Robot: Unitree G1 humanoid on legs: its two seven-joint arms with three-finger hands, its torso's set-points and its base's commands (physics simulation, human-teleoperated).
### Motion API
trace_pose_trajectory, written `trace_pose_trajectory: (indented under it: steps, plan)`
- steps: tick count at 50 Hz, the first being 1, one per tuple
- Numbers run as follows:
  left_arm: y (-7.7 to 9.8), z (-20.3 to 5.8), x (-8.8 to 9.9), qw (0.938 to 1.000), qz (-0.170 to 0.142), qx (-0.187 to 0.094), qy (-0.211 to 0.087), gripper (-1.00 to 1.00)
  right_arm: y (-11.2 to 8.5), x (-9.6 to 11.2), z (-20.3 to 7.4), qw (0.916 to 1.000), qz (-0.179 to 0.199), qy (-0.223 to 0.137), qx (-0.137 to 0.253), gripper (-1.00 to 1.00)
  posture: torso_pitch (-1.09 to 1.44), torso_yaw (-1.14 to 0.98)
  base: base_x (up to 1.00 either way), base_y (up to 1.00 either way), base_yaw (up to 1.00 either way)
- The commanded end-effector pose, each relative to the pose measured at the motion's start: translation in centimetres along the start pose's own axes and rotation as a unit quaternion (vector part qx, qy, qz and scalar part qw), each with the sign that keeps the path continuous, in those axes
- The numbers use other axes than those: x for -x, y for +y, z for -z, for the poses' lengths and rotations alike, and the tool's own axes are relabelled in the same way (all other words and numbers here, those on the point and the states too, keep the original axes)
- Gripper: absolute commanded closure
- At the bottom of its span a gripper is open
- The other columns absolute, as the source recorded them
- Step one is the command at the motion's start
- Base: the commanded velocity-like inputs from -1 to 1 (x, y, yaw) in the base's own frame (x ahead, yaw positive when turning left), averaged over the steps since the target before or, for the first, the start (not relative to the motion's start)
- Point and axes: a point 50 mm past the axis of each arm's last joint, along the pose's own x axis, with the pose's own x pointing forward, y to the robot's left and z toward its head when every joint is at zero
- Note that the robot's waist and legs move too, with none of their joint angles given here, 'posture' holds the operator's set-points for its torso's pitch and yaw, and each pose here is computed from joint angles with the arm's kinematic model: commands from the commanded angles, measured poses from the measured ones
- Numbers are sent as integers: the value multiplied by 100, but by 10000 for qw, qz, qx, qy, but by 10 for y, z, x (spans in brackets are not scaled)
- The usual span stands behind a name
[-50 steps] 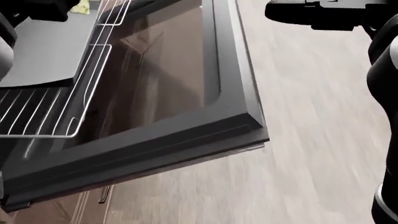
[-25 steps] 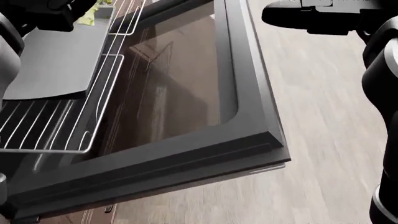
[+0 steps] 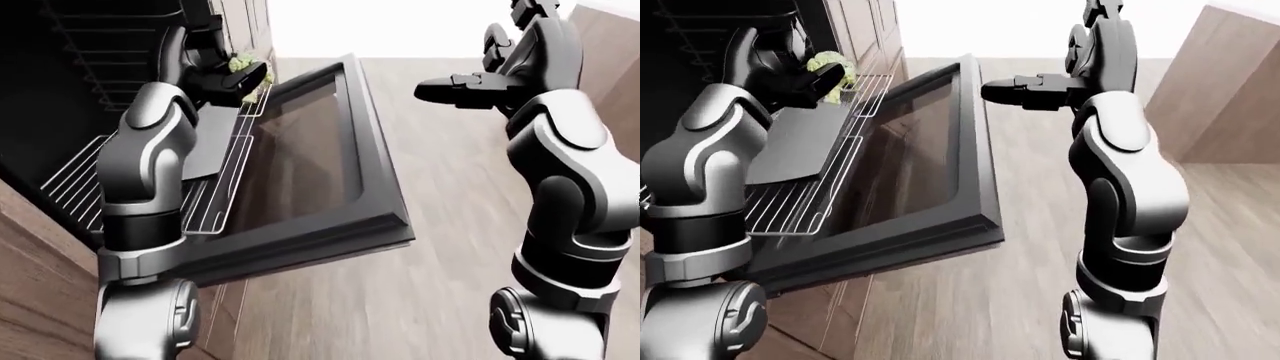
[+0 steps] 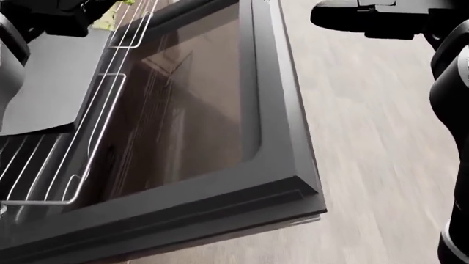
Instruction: Place the broccoli on the rack of the oven.
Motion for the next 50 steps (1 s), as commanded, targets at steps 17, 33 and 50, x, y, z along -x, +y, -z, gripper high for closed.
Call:
trace_pose_trajectory:
  steps: [17,33,50]
  plan:
    - [9,-22,-15,9986,-82,-189,-493,100,1,-1,-13,9993,-17,-378,-26,-100,0,0,0,0,0]
    - [37,-22,-54,9974,-381,-617,-52,100,1,-2,-8,9994,-14,-339,-17,-100,0,0,0,0,0]
    - [64,-13,-51,9869,-879,-1263,494,100,2,-2,-8,9994,-18,-339,-4,-100,0,0,0,0,0]
